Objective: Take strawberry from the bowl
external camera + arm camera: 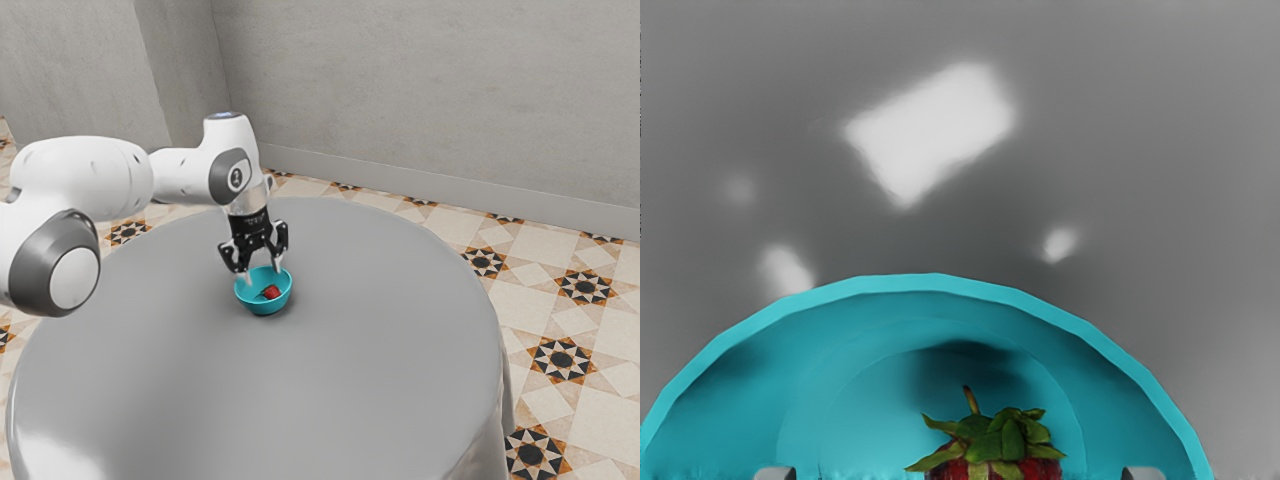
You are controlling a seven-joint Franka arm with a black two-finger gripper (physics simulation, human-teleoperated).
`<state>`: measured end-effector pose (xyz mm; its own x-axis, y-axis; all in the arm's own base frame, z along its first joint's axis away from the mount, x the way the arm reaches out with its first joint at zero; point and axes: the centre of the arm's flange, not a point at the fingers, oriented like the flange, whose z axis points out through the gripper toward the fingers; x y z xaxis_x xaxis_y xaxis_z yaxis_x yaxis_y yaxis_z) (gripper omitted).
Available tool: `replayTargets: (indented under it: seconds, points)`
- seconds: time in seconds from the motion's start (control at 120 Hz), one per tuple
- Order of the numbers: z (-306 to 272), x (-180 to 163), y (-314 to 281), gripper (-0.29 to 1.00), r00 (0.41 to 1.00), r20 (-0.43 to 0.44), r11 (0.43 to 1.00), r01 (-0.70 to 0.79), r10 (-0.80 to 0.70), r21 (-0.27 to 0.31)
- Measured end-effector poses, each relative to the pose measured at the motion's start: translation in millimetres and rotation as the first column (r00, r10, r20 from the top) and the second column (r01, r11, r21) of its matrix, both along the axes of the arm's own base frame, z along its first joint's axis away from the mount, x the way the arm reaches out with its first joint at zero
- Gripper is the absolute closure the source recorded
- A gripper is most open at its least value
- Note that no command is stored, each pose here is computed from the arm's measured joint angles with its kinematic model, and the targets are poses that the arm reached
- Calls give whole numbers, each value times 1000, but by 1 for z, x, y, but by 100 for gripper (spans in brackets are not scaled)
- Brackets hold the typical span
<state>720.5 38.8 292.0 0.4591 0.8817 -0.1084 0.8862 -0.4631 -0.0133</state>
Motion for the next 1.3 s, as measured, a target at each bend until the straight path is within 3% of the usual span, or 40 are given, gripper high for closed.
replayTargets:
  seconds: [0.942,1.3]
  points:
    - [-37,-4,-3,37,990,-5,988,-141,141,-63]
    - [-37,-3,-3,51,988,-5,985,-155,155,-73]
